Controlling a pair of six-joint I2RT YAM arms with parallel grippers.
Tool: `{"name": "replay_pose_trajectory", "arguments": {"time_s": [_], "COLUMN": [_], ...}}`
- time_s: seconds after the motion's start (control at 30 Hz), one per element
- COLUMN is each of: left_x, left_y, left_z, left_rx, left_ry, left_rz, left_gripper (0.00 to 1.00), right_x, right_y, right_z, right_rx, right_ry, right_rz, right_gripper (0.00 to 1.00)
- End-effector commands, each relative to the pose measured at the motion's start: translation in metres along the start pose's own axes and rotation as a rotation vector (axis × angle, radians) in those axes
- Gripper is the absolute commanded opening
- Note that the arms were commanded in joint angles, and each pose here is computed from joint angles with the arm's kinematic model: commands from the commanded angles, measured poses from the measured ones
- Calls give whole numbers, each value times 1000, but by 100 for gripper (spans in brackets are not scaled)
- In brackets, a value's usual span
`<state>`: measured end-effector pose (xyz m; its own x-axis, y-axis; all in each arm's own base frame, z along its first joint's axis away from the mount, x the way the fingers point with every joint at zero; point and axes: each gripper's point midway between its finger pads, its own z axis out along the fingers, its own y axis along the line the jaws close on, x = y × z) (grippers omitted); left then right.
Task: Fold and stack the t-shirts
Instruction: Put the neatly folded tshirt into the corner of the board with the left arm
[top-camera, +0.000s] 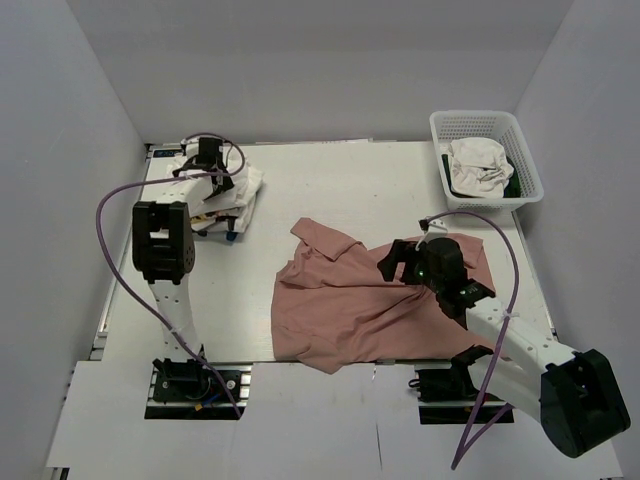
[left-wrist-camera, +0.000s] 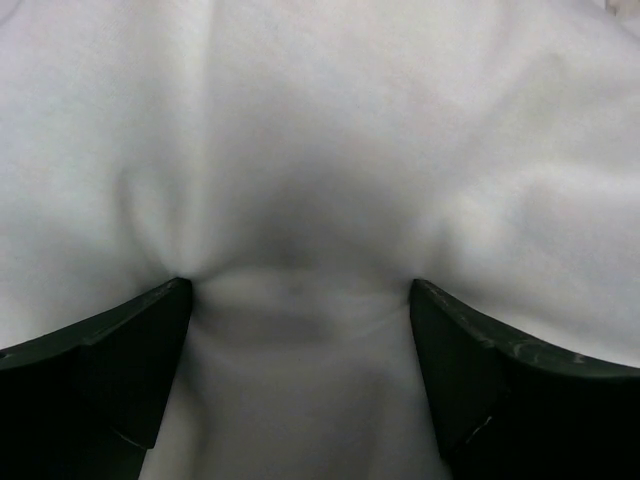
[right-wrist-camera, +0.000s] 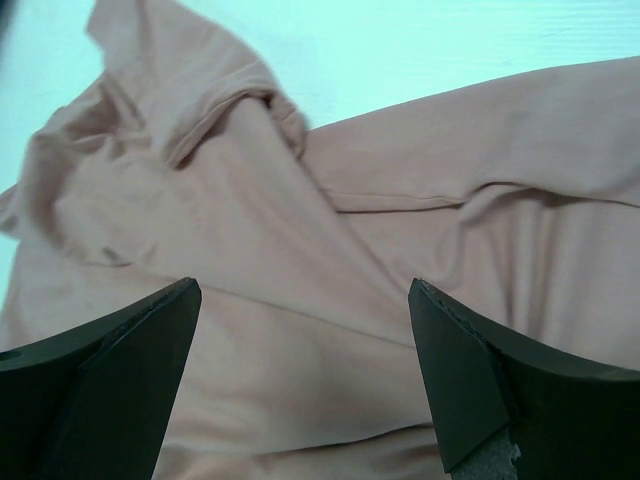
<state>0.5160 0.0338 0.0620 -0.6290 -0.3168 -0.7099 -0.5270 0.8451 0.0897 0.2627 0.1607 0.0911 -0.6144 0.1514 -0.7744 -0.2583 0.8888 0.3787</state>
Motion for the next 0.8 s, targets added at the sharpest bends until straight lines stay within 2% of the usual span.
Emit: {"name": "replay_pose_trajectory", "arguments": {"time_s": [0.0,0.03,0.07,0.1,0.23,0.27,0.33,0.43,0.53,0.57,0.6,0.77], "left_x": [15,-1,6,-15,-19,-32,-23,-43,-49,-67,-67,-118], "left_y": [28,28,32,39,51,51,57,70,62,58,57,44], "left_z": [54,49,65,72,106,110,126,134,136,132,132,90], "left_rx": [-92,-100,-125,-146,-211,-211,-247,-250,-162,-100,-89,-27], "left_ry": [81,58,84,58,44,23,40,19,11,-48,-45,-129], "left_rz": [75,66,90,60,10,-22,-43,-155,-180,-177,-177,-160], "left_gripper": [100,100,100,100,100,100,100,100,100,100,100,100], "right_x": [-14,-15,-16,-20,-27,-28,-29,-28,-31,-31,-31,-43], "right_y": [-20,-20,-21,-23,-30,-28,-33,-37,-34,-34,-34,-31], "right_z": [0,0,0,0,2,3,3,4,5,6,6,7], "right_rx": [114,115,124,136,179,181,213,235,224,224,224,224], "right_ry": [-67,-69,-73,-85,-100,-101,-92,-92,-103,-103,-103,-114], "right_rz": [-29,-31,-32,-30,-20,-25,-20,-4,1,3,3,-20], "right_gripper": [90,90,90,90,90,90,90,90,90,90,90,90]}}
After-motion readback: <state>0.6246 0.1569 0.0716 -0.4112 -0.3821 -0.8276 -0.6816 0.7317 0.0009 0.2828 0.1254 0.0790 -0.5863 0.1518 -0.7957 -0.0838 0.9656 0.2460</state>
